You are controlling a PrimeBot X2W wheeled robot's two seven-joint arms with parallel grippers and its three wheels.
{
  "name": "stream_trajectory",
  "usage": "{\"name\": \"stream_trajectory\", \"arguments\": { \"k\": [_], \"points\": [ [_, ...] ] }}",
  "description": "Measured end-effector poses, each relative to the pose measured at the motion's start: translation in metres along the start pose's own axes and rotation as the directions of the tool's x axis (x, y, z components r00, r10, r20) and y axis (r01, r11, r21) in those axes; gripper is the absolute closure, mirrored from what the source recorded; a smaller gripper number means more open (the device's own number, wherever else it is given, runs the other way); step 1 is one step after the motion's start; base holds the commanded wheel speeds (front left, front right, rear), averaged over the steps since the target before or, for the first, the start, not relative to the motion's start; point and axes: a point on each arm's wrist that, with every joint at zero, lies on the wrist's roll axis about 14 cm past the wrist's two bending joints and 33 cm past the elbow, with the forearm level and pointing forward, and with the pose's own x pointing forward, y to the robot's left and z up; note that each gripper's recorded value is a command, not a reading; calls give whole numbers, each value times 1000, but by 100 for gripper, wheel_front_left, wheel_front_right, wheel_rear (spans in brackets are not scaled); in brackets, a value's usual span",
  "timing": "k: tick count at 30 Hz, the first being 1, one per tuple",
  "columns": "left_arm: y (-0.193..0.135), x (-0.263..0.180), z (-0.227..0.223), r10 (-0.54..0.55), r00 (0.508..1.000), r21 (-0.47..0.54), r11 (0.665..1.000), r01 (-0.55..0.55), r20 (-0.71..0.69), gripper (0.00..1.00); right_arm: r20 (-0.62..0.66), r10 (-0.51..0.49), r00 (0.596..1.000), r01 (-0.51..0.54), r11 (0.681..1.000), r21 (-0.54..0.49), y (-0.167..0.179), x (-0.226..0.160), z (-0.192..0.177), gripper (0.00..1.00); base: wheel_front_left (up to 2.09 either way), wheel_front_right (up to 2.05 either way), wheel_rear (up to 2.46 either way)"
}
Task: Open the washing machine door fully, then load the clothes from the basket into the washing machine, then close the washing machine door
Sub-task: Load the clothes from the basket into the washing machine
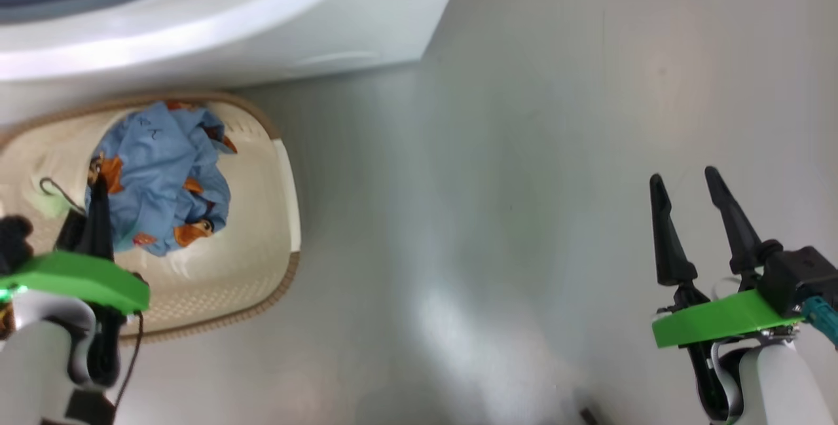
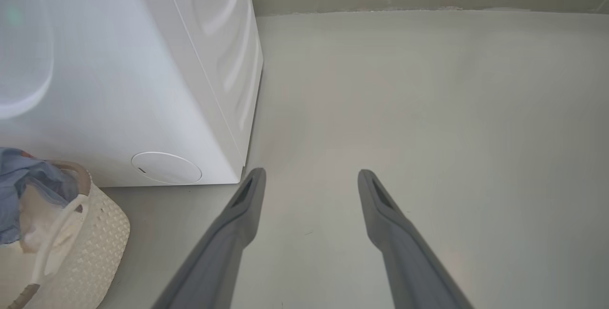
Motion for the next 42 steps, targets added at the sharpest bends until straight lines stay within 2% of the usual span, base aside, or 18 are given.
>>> {"name": "stream_trajectory", "arguments": {
  "k": [11, 23, 35, 42],
  "points": [
    [-19, -63, 82, -2, 962, 38, 999, -8, 271, 100, 66, 29, 997, -29, 1000, 4, 10, -26, 33, 0, 0, 0, 0],
    [-44, -142, 165, -55, 843, 149, 988, -30, 535, 100, 154, 59, 986, -61, 998, 7, 20, -55, 68, 0, 0, 0, 0],
    [-44, -209, 175, -45, 791, 197, 976, -96, 610, 100, 214, 79, 974, -79, 997, -9, 25, -90, 87, 0, 0, 0, 0],
    [-34, -239, 160, -1, 792, 182, 973, -139, 611, 100, 253, 82, 964, -81, 997, -14, 25, -107, 98, 0, 0, 0, 0]
  ]
}}
